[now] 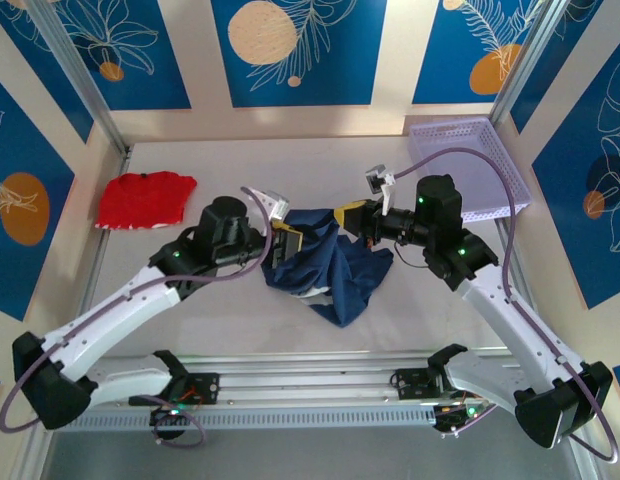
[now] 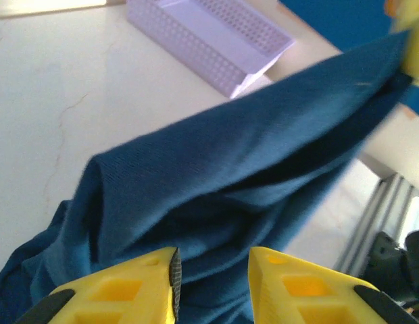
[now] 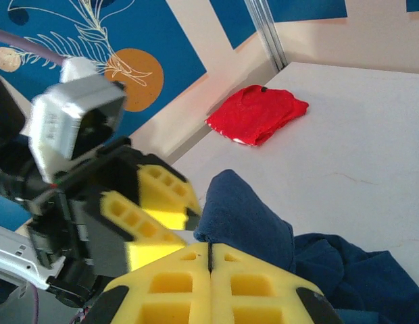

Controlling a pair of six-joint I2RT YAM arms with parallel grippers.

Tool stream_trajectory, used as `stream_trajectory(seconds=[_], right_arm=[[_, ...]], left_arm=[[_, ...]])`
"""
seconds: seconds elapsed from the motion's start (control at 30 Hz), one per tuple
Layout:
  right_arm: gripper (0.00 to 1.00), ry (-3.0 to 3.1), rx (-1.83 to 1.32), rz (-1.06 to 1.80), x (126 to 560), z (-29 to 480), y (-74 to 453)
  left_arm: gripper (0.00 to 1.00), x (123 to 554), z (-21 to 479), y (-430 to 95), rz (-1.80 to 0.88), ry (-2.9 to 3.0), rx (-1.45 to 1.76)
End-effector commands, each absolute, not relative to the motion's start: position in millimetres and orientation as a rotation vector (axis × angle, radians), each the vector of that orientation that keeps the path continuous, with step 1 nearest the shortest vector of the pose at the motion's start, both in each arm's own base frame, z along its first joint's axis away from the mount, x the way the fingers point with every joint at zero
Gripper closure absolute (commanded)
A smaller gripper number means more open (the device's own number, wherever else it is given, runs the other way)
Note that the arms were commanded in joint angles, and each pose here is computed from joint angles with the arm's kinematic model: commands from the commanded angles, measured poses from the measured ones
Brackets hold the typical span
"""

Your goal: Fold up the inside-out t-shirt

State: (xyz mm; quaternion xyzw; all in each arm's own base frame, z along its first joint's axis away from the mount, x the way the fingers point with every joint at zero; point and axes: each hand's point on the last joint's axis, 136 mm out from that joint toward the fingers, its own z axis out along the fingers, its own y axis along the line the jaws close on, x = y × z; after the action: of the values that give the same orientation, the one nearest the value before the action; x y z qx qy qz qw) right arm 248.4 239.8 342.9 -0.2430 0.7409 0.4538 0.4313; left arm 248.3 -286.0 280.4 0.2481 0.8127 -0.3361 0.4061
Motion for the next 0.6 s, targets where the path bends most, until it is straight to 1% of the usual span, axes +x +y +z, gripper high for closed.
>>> stream_trajectory(seconds=[0.0,0.1,0.23,0.4,0.57], right_arm=[[1.0,1.803,-0.62,1.149,244,360,241],[1.0,1.802,-0.624,1.148,243,360,242],[1.0,1.802,-0.627,1.149,243,359,242],[1.0,1.813,-0.626,1.125,244,355,239],[1.0,1.803,-0.62,1.095,242,357,234]], left_arm=[[0.65,264,275,-283,-0.767,2.114,0.546],[0.6,270,269,-291,-0.781,2.129,0.537],[0.59,283,265,-299,-0.783,2.137,0.519],[0.67,298,271,-308,-0.862,2.116,0.488],[0.67,305,257,-299,-0.805,2.172,0.436]])
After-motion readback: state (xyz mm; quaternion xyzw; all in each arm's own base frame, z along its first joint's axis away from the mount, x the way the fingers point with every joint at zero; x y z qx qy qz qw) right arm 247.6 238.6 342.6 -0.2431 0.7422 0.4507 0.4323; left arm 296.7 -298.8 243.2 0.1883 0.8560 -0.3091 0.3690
